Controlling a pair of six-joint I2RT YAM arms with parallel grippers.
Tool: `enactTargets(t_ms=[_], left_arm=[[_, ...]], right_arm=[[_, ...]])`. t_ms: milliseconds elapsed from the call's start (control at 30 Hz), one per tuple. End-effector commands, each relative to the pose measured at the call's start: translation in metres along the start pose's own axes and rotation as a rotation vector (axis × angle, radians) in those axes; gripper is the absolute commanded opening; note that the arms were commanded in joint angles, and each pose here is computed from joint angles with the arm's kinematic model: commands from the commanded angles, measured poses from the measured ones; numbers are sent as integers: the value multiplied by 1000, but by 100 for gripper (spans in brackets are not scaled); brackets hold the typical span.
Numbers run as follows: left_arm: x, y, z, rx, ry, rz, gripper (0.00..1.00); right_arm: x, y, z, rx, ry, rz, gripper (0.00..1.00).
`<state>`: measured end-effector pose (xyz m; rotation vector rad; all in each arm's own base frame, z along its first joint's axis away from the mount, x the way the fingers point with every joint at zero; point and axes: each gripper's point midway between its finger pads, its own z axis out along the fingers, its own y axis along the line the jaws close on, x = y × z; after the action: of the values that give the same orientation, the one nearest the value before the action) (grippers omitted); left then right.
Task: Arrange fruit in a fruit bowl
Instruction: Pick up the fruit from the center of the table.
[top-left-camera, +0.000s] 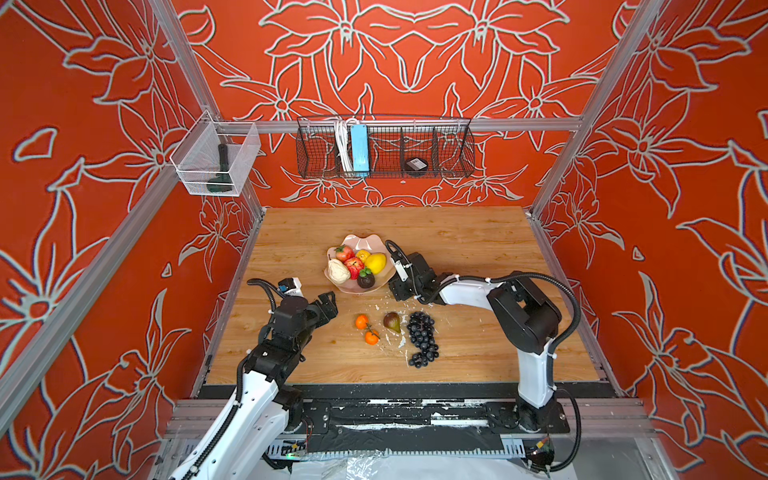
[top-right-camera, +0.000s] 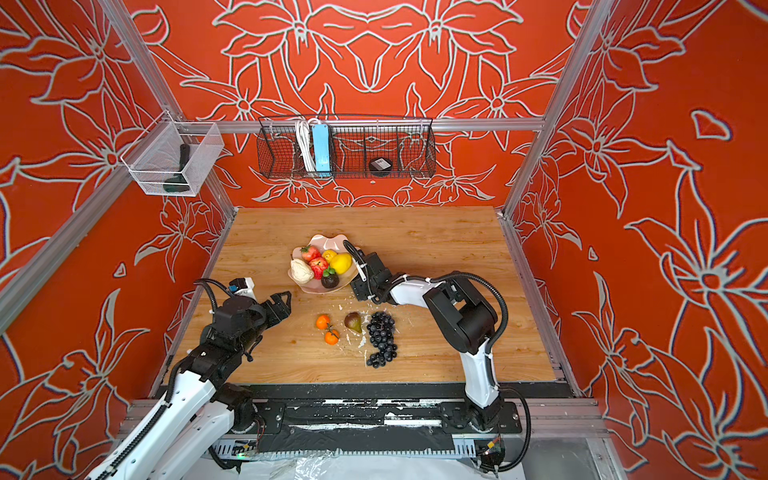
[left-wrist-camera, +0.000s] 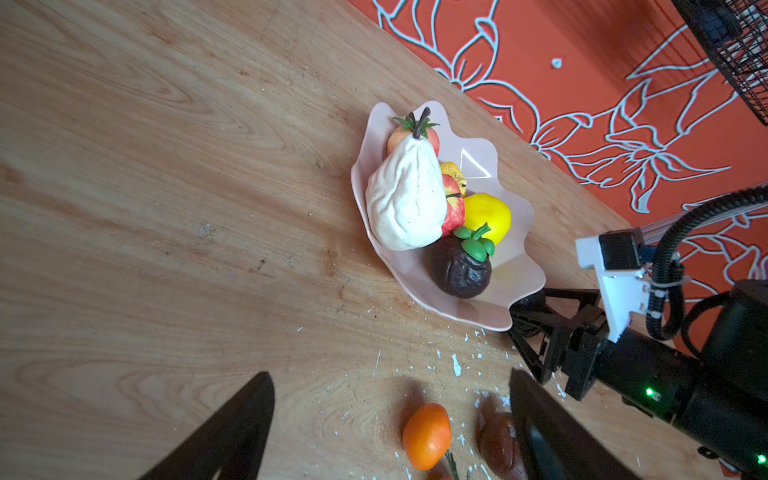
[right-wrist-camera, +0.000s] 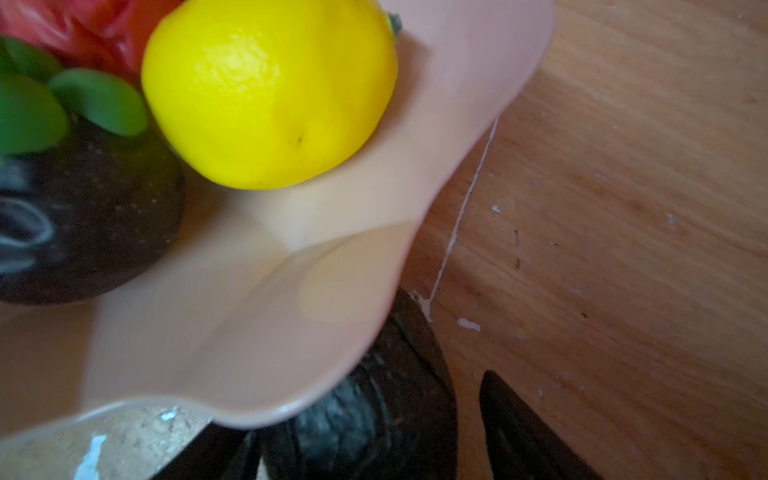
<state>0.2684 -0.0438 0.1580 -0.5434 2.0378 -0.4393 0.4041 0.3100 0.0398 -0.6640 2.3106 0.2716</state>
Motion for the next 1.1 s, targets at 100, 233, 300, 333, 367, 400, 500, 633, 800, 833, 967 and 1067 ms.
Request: enactTargets(t_ms=[100, 233, 300, 333, 367, 400, 500, 633, 800, 833, 967, 1067], left_arm=[[-5, -5, -1, 14, -14, 0, 89], [-4, -4, -1, 11, -9, 3, 89], [-4, -4, 0, 5, -10, 4, 89], [-4, -4, 0, 5, -10, 4, 88], [-5, -4, 0, 6, -11, 4, 89], [-4, -4, 0, 6, -9, 3, 89], [-5, -4, -1, 8, -11, 2, 89], [-5, -4, -1, 9, -10, 1, 89], [-4, -4, -1, 10, -9, -1, 89], [-5, -4, -1, 8, -10, -1, 89], [-4, -3, 0, 6, -11, 0, 89], [-4, -3, 0, 6, -11, 0, 89]], right_arm=[[-4, 1, 3, -17, 8, -22, 65], [-3, -5, -5, 11, 6, -20, 61], [-1, -10, -11, 34, 7, -19, 61], [0, -13, -15, 48, 8, -15, 60], [2, -17, -19, 64, 13, -10, 60], [4, -20, -24, 71, 14, -1, 61], [9, -30, -37, 87, 19, 16, 61], [5, -48, -57, 141, 49, -20, 61], [-24, -57, -84, 161, 46, -82, 61], [-29, -55, -87, 147, 40, -94, 61], [-52, -43, -95, 69, 27, -188, 61], [-61, -29, -96, -14, 41, -281, 61]])
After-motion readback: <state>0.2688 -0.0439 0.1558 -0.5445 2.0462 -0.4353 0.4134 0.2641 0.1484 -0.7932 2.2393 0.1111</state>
